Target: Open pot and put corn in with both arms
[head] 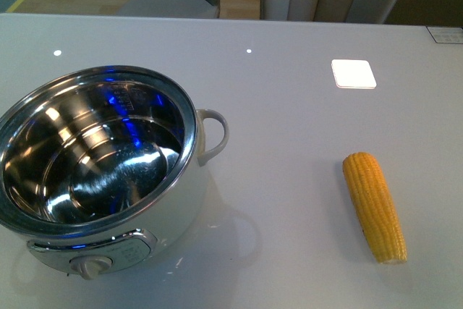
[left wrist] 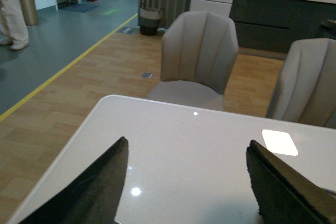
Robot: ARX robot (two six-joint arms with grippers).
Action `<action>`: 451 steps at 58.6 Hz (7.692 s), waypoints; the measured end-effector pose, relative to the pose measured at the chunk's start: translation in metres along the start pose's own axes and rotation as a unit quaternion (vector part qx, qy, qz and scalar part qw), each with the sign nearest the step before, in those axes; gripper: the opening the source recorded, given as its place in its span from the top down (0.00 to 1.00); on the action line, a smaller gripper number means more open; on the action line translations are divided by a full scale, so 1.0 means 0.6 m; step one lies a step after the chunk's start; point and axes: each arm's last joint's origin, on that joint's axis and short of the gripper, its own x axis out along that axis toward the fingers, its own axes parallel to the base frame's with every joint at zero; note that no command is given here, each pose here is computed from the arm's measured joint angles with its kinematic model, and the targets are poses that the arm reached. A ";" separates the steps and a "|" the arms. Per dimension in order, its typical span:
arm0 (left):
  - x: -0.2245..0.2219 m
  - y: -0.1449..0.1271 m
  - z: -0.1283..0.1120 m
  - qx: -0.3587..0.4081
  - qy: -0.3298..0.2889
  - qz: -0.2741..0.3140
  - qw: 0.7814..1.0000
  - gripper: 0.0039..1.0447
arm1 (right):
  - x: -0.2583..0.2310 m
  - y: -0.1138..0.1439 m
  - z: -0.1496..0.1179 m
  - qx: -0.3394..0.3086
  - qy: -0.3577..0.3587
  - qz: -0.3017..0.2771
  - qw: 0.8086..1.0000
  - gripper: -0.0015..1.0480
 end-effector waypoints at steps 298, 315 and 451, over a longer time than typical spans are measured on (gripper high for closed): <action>-0.173 -0.201 -0.003 0.024 -0.011 -0.012 1.000 0.07 | 0.262 0.122 -0.262 -0.044 0.482 0.041 0.874 0.75; -0.173 -0.201 -0.003 0.024 -0.011 -0.012 1.000 0.07 | 0.291 0.172 -0.115 0.049 0.396 0.102 0.911 0.78; -0.173 -0.201 -0.003 0.024 -0.011 -0.012 1.000 0.07 | 0.346 0.352 -0.020 0.252 0.342 0.174 0.888 0.08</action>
